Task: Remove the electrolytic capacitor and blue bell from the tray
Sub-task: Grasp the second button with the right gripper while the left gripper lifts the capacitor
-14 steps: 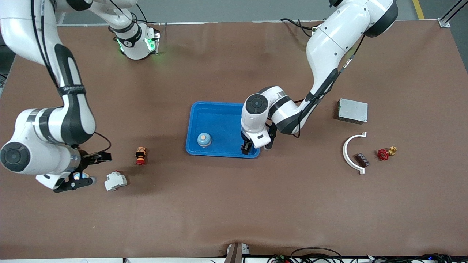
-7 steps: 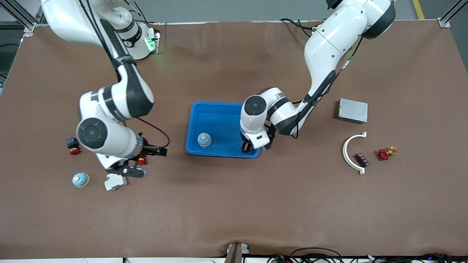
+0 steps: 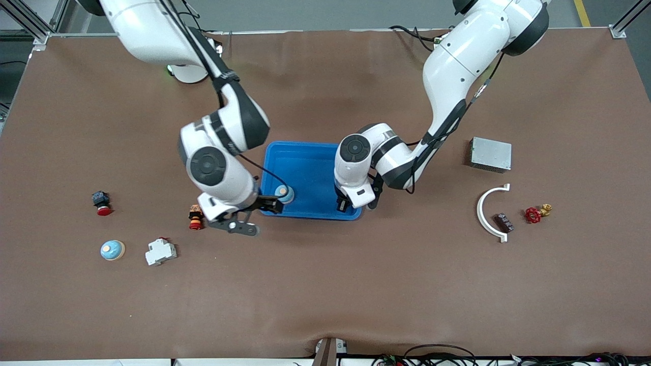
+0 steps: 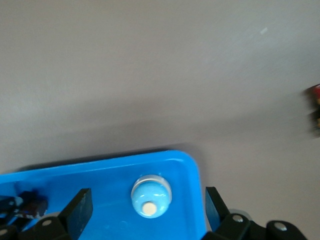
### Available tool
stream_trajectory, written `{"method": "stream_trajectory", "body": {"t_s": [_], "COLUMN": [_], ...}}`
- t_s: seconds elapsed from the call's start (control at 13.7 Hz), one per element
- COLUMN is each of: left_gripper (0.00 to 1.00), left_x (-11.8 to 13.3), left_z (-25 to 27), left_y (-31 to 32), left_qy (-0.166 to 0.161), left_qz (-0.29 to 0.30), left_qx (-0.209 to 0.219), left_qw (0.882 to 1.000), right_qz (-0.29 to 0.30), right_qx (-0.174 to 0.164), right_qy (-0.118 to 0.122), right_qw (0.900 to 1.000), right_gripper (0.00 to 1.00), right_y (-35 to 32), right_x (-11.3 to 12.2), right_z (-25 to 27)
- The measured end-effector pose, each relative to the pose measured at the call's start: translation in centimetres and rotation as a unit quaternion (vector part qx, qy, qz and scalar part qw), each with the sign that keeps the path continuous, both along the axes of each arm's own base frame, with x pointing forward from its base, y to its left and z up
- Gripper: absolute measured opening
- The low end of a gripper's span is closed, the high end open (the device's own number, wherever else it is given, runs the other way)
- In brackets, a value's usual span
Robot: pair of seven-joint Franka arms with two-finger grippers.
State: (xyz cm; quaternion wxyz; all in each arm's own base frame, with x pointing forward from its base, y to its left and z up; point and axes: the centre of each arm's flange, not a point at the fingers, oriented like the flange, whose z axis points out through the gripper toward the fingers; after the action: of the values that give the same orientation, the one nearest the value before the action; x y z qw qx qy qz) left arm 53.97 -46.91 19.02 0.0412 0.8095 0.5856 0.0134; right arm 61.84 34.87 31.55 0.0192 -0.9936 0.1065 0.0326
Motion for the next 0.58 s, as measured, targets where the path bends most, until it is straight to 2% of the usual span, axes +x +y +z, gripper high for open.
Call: {"method": "stream_trajectory", "body": {"t_s": [0.36, 0.58], "left_gripper": [0.34, 0.34], "left_x": [2.7, 3.1], "left_z": [4.9, 8.1], "left_y": [-0.1, 1.1], "left_qy": [-0.037, -0.034], "left_qz": [0.013, 0.016], "left_qx": [-0.017, 0.017], "left_qw": [0.999, 0.999], "right_qz": [0.016, 0.023], "right_qx": [-0.020, -0.020], "right_qy": [0.014, 0.014], "right_qw": [1.000, 0.999], "right_gripper": [1.00, 1.00], "right_y": [0.7, 0.7], "right_x": [-1.2, -2.3], "right_z": [-4.6, -6.8]}}
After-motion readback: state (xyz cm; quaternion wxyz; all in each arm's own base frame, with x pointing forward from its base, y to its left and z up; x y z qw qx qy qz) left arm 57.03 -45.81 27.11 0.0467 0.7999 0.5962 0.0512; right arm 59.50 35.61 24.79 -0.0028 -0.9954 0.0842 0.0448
